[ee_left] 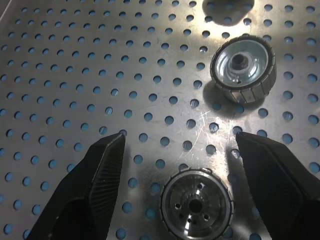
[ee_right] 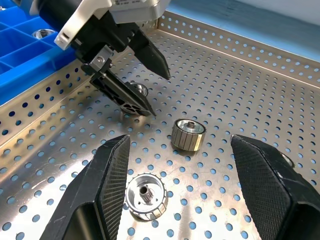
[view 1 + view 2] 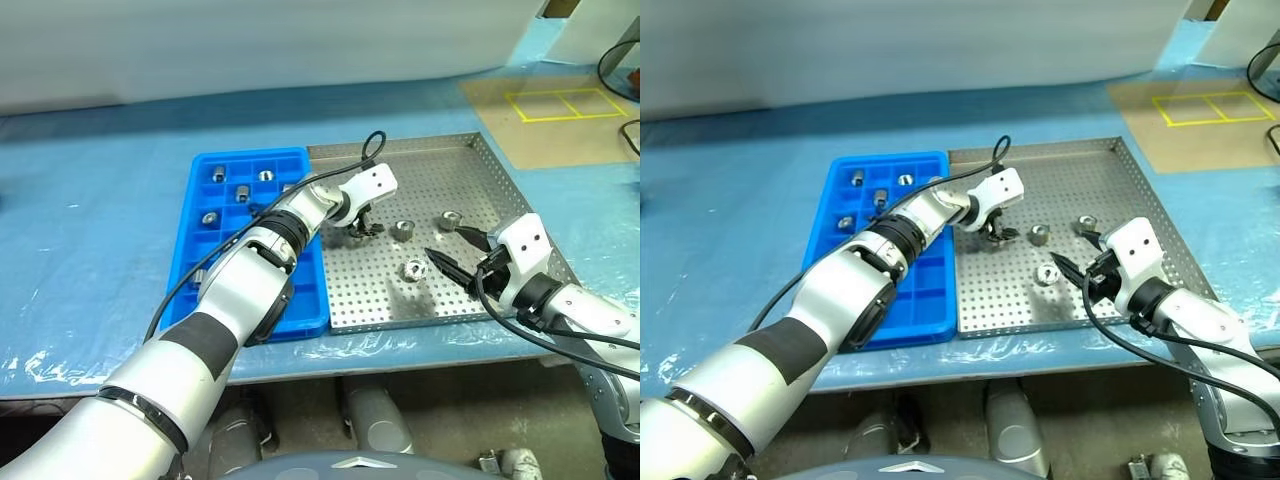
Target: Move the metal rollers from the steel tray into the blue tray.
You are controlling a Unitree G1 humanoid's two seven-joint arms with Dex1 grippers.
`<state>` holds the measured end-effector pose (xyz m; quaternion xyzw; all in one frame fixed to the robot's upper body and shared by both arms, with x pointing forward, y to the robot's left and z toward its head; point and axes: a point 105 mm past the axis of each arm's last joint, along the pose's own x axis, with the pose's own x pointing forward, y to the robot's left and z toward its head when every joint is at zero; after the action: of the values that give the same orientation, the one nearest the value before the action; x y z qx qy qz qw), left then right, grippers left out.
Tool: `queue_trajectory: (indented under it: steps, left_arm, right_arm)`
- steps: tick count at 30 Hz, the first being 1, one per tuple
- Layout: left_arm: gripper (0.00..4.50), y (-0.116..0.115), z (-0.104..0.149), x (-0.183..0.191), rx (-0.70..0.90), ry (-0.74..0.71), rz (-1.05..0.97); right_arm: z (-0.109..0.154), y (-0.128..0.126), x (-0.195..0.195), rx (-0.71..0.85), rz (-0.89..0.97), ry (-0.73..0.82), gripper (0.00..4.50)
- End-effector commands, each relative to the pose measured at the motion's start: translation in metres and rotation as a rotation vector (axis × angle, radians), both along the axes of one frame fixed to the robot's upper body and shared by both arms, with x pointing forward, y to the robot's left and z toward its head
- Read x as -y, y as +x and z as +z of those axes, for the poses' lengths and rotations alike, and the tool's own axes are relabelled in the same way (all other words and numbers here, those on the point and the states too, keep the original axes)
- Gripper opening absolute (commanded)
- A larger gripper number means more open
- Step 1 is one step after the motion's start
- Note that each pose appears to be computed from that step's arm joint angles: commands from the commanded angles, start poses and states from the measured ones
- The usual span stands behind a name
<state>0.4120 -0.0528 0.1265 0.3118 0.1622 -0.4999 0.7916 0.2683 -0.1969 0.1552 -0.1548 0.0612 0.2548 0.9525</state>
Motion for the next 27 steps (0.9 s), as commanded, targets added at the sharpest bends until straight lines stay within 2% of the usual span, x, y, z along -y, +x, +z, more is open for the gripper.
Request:
queue_trajectory:
  steps: [1, 14, 17, 19, 22, 23, 25, 27]
  left_arm:
    - [3.75, 0.002, -0.001, -0.006, 0.011, 0.046, -0.002]
    - [3.75, 0.000, -0.015, -0.019, -0.008, 0.116, -0.020]
    - [3.16, 0.001, -0.019, -0.022, -0.014, 0.122, -0.015]
    - [2.50, 0.001, -0.021, -0.025, -0.008, 0.140, -0.013]
    - [2.50, -0.001, -0.023, -0.024, -0.026, 0.129, -0.024]
    - [2.10, -0.002, -0.023, -0.024, -0.032, 0.124, -0.027]
    - [1.76, -0.002, -0.023, -0.024, -0.033, 0.121, -0.026]
    - [1.76, 0.001, -0.024, -0.026, -0.015, 0.126, -0.012]
  right_arm:
    - [0.011, -0.003, -0.007, 0.060, 0.022, -0.006, 3.30]
    - [0.013, 0.005, -0.009, 0.070, 0.039, -0.011, 3.30]
    - [0.011, 0.005, -0.009, 0.062, 0.045, -0.013, 3.30]
    - [0.011, 0.005, -0.009, 0.062, 0.044, -0.015, 3.30]
    - [0.011, 0.005, -0.008, 0.064, 0.044, -0.015, 3.30]
    - [0.011, 0.006, -0.009, 0.065, 0.044, -0.014, 3.30]
    - [0.011, 0.006, -0.011, 0.064, 0.052, -0.008, 3.30]
    - [0.010, 0.006, -0.013, 0.063, 0.058, -0.007, 3.30]
